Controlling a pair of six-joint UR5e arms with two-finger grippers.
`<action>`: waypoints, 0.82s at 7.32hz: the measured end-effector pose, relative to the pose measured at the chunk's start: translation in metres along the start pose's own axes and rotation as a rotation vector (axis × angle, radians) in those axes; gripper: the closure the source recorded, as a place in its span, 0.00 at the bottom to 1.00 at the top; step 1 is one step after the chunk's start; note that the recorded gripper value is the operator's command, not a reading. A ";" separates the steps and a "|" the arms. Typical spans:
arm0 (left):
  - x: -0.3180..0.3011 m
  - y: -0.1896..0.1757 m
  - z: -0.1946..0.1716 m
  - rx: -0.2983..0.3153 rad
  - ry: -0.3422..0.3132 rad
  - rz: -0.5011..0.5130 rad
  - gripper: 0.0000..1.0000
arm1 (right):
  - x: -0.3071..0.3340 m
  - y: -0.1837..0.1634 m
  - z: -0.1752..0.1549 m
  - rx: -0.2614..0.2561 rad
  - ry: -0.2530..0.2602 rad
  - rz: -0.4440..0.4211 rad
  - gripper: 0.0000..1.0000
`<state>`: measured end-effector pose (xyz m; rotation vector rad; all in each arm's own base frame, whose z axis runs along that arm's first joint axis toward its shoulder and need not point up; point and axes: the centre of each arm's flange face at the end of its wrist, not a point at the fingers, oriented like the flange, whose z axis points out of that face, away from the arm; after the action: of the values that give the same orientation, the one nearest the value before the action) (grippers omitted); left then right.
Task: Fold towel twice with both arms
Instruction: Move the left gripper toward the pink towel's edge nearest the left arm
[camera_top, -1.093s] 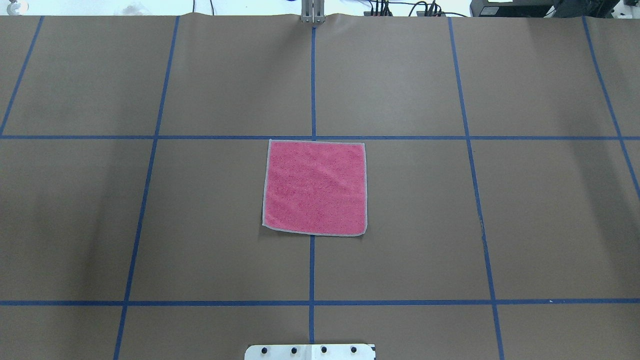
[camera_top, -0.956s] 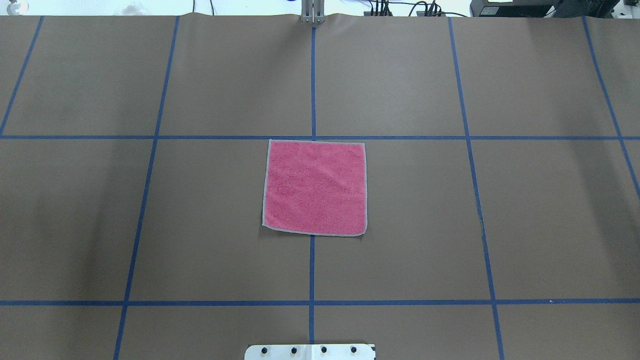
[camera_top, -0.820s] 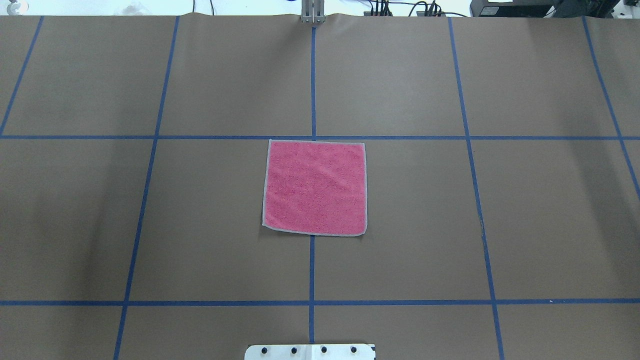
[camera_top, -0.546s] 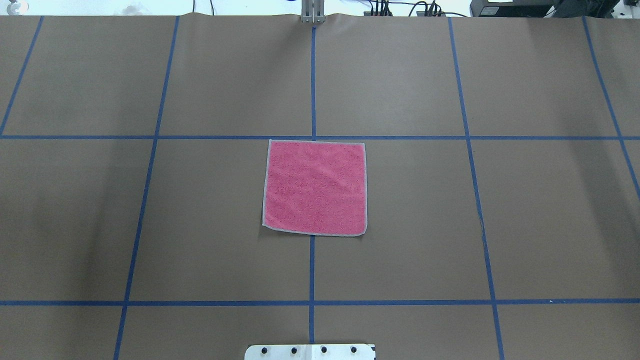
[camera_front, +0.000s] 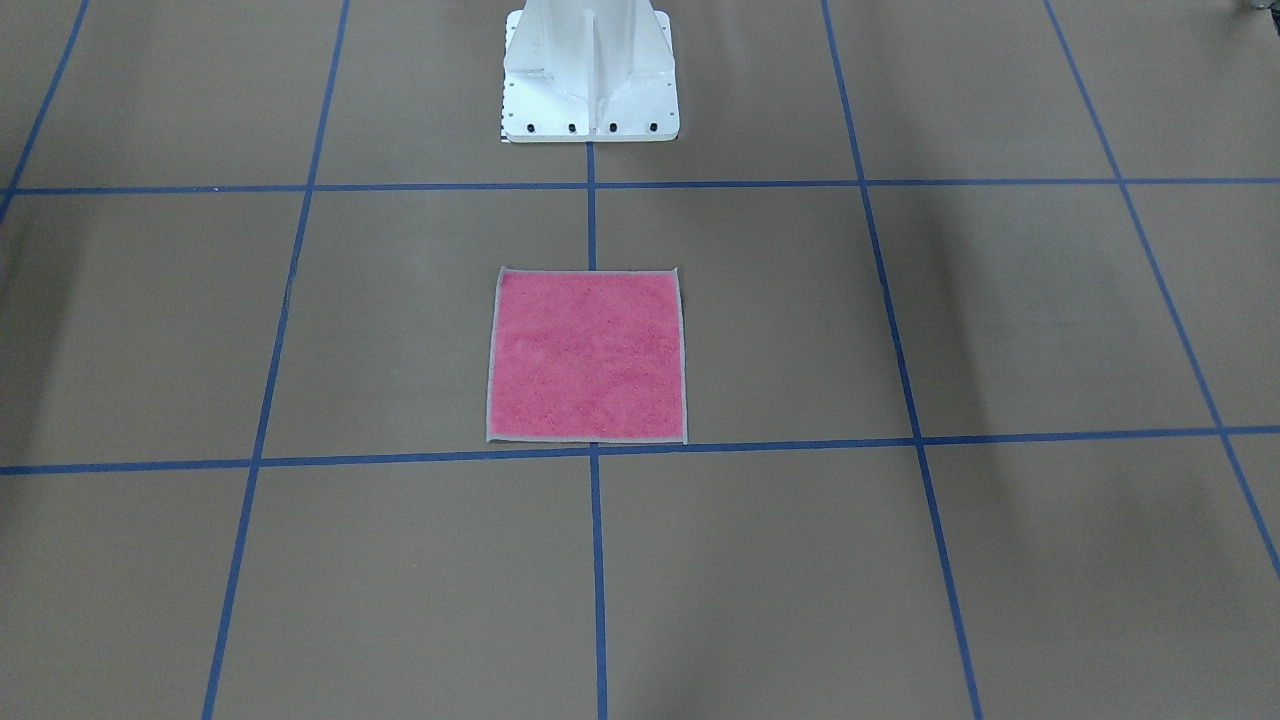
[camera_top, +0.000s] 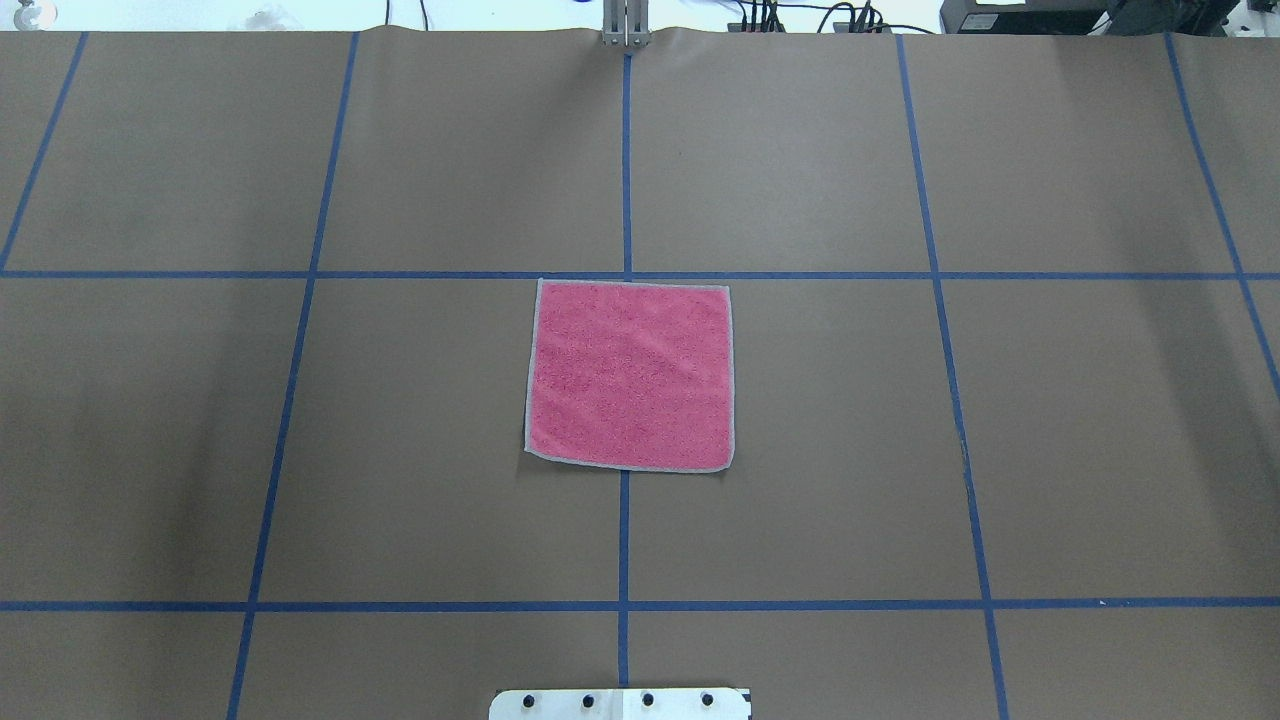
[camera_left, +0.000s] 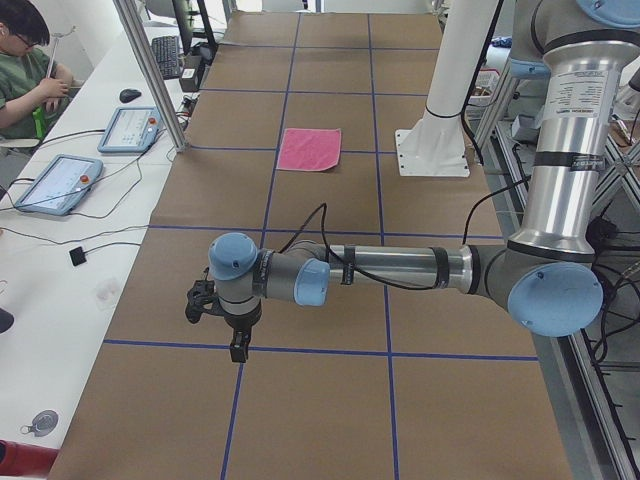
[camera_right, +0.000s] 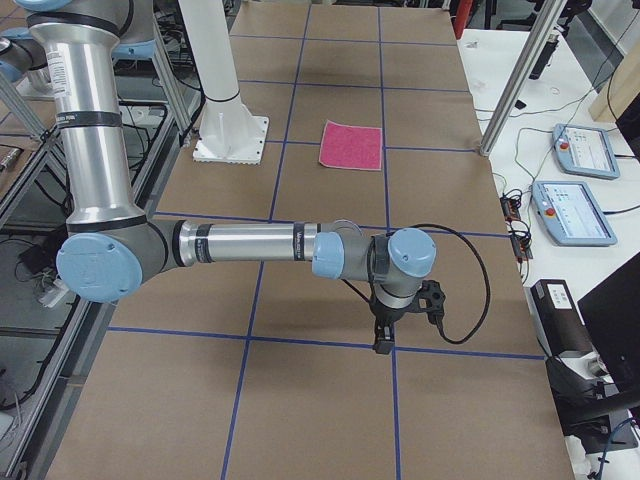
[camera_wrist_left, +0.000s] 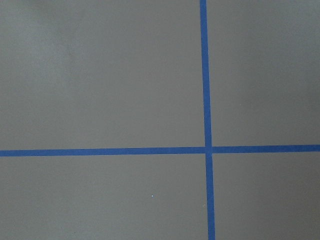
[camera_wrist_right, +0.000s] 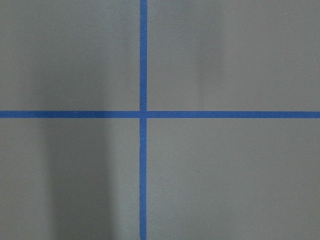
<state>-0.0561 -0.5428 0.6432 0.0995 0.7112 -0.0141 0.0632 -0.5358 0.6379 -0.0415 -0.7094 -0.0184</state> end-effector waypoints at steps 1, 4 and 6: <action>0.004 -0.006 -0.004 0.008 0.000 0.005 0.00 | -0.007 -0.006 -0.009 0.016 0.000 -0.014 0.00; 0.061 -0.067 -0.041 0.081 0.012 0.093 0.00 | -0.065 -0.047 -0.053 0.094 0.028 -0.074 0.00; 0.140 -0.102 -0.040 0.075 0.023 0.053 0.00 | -0.134 -0.080 -0.057 0.115 0.074 -0.041 0.00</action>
<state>0.0197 -0.6378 0.5130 0.1907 0.7312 0.0115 -0.0039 -0.6176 0.5101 0.0830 -0.6360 -0.0180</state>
